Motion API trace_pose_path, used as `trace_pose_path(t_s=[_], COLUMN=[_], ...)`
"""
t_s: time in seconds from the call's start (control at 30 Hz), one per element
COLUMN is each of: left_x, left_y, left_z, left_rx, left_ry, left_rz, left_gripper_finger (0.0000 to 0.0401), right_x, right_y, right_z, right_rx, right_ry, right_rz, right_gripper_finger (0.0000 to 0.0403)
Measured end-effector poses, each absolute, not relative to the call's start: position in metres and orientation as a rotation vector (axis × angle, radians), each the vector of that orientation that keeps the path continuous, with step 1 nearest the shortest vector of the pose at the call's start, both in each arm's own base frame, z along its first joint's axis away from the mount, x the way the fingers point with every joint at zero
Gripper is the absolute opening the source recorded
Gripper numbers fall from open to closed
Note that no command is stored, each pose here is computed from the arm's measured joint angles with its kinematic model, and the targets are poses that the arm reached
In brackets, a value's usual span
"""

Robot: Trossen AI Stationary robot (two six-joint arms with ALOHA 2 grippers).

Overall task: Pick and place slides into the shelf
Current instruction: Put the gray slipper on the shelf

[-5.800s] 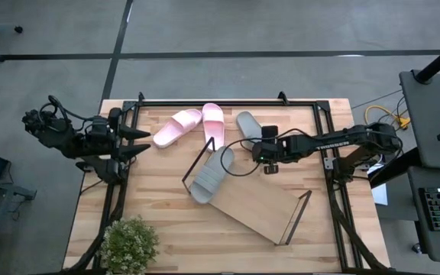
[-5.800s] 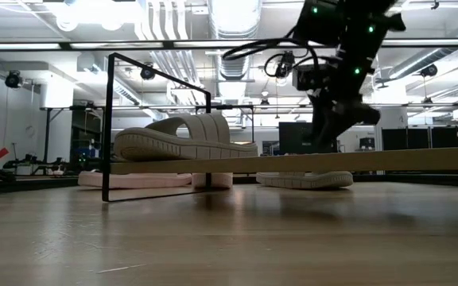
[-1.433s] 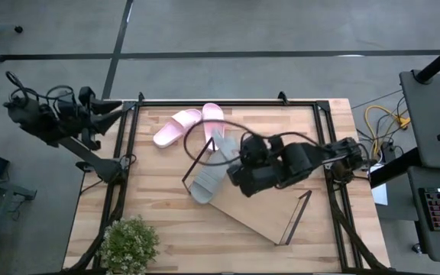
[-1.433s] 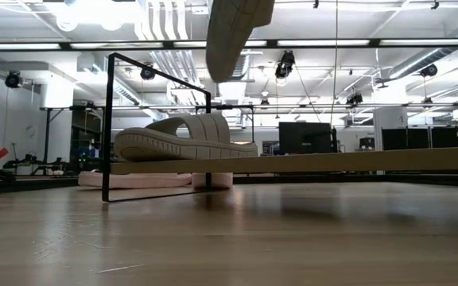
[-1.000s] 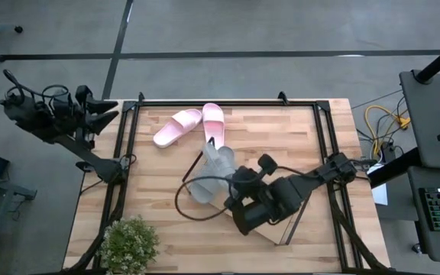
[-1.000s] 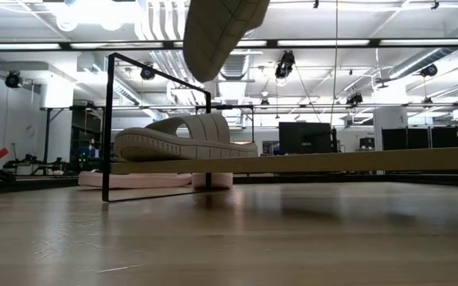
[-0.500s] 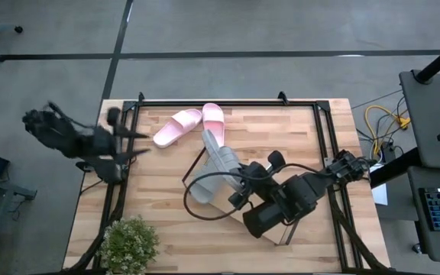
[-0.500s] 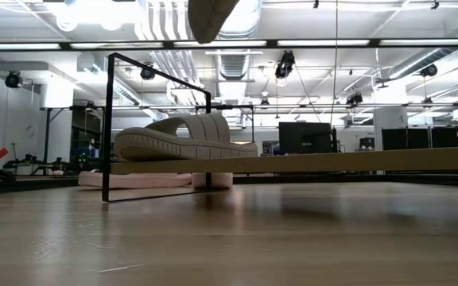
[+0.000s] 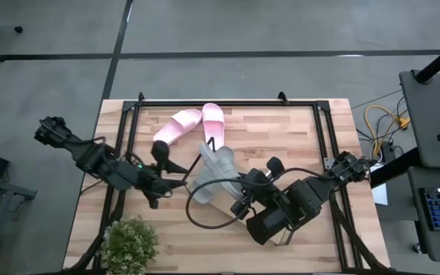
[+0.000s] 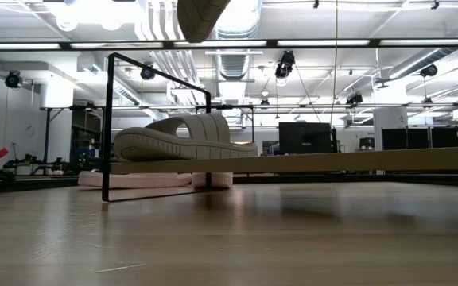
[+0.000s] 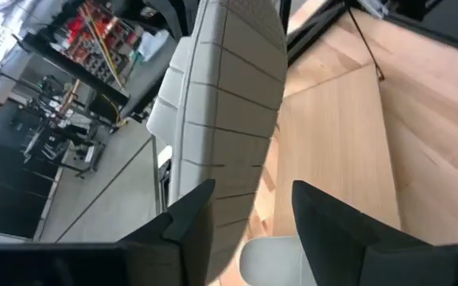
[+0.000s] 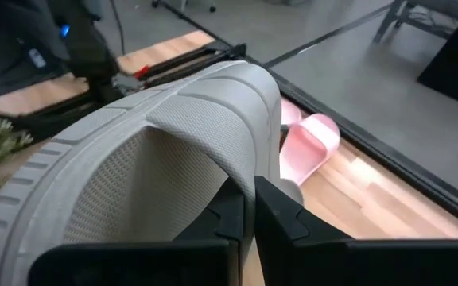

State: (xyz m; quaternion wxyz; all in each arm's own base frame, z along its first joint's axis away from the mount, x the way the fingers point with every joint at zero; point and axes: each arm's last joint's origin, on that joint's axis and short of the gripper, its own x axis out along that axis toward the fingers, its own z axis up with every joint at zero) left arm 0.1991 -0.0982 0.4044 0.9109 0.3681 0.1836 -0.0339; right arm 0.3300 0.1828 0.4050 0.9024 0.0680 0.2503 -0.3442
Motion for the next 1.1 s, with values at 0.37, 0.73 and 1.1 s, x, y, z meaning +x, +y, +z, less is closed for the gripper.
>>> trace_pose_path(t_s=[0.37, 0.73, 1.1], left_x=[0.229, 0.244, 0.264], left_y=[-0.097, -0.087, -0.082], left_z=[0.415, 0.425, 0.421], left_rx=[0.736, 0.674, 0.676], left_ry=[0.429, 0.55, 0.591], left_rz=[0.011, 0.004, 0.044], left_gripper_finger=[0.0269, 0.0279, 0.0249], right_x=[0.318, 0.312, 0.312], right_y=[0.194, 0.191, 0.193], right_z=[0.42, 0.439, 0.44], right_rx=[-0.01, -0.132, -0.162], right_ry=[0.53, 0.506, 0.526], right_rz=[-0.577, -0.495, -0.442], right_gripper_finger=[0.0008, 0.0008, 0.0008])
